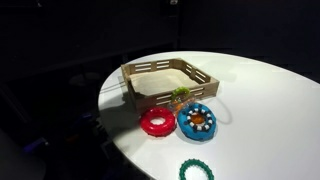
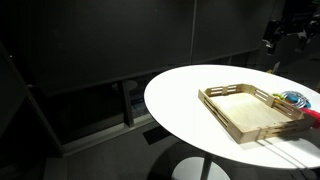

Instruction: Pick up the lime green ring and put it in the tray

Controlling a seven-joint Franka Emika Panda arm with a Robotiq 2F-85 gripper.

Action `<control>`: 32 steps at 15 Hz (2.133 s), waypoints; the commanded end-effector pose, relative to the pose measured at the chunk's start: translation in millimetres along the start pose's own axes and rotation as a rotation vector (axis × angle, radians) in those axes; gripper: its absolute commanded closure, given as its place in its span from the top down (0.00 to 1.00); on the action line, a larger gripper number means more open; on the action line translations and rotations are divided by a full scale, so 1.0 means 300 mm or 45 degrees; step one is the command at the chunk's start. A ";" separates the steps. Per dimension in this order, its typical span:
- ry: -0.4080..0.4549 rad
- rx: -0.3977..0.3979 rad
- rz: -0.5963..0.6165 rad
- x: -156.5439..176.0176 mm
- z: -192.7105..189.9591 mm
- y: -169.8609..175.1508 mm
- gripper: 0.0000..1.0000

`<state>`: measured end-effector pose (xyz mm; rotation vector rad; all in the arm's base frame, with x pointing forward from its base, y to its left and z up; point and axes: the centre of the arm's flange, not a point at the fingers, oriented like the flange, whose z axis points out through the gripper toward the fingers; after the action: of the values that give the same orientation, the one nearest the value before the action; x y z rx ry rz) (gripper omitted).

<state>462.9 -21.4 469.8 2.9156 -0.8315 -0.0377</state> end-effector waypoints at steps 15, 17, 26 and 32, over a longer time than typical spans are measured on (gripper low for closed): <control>0.016 0.089 0.102 0.012 0.401 0.181 1.00; 0.017 0.092 0.105 0.014 0.413 0.184 1.00; 0.034 0.137 0.130 0.036 0.504 0.201 1.00; 0.070 0.190 0.146 0.038 0.579 0.194 1.00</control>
<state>434.7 -89.8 313.7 2.9525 -1.0273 0.0877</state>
